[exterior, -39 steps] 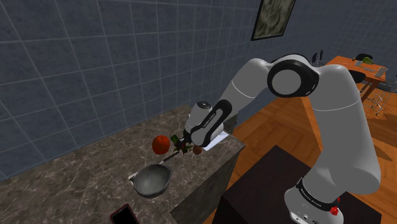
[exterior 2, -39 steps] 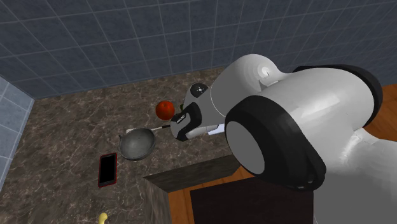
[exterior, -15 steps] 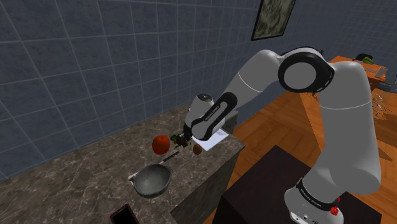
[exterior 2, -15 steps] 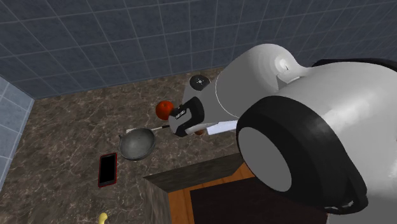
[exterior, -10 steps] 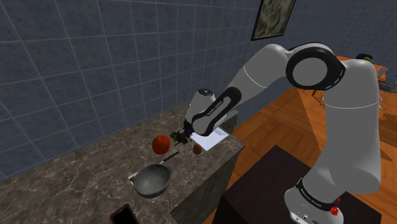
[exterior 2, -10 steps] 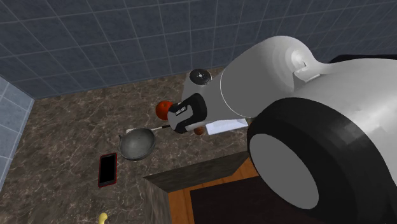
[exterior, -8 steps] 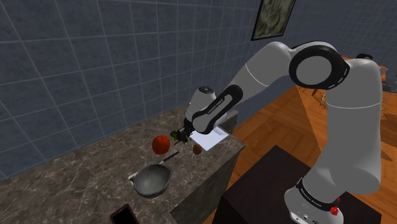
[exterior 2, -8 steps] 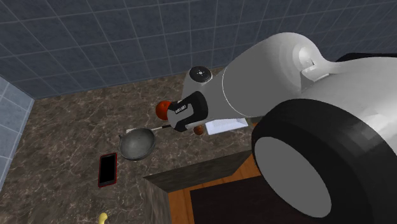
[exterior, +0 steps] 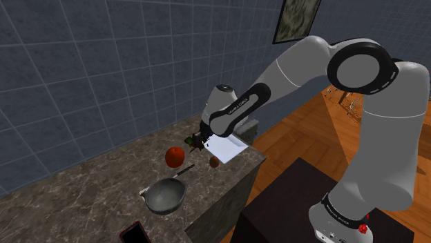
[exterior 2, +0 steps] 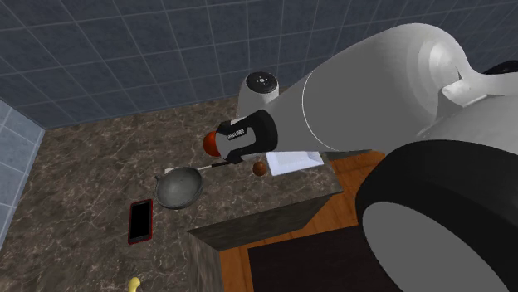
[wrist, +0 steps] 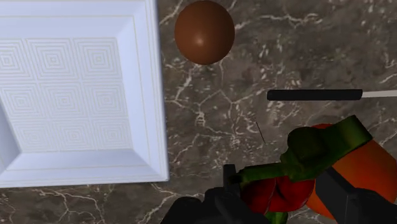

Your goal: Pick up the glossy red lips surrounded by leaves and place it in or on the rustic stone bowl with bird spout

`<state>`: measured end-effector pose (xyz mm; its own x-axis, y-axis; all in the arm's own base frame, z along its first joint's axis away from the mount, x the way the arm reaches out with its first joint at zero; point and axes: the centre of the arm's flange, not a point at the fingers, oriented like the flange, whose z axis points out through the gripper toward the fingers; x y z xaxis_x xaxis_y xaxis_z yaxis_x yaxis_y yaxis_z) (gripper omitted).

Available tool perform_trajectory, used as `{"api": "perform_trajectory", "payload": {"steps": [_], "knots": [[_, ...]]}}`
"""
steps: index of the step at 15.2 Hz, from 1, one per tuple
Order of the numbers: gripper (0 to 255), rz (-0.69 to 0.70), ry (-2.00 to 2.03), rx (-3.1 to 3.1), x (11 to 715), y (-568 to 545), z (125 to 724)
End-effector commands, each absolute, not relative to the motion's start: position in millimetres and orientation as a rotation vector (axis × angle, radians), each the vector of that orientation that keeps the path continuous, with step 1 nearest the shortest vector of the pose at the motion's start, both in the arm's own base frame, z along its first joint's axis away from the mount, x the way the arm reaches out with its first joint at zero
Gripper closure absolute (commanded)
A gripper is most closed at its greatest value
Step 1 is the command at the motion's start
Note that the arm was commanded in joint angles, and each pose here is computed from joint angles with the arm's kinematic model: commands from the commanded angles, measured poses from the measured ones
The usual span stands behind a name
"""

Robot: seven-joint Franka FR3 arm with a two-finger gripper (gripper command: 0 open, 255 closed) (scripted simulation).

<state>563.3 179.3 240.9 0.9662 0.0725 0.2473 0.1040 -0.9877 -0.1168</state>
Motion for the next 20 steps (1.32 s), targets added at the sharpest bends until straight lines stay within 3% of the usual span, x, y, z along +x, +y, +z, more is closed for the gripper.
{"api": "perform_trajectory", "payload": {"steps": [1,9,20], "knots": [[255,-0.368,-0.135,-2.987,563,180,252],[255,-0.368,-0.135,-2.987,562,180,291],[255,-0.368,-0.135,-2.987,492,307,294]]}}
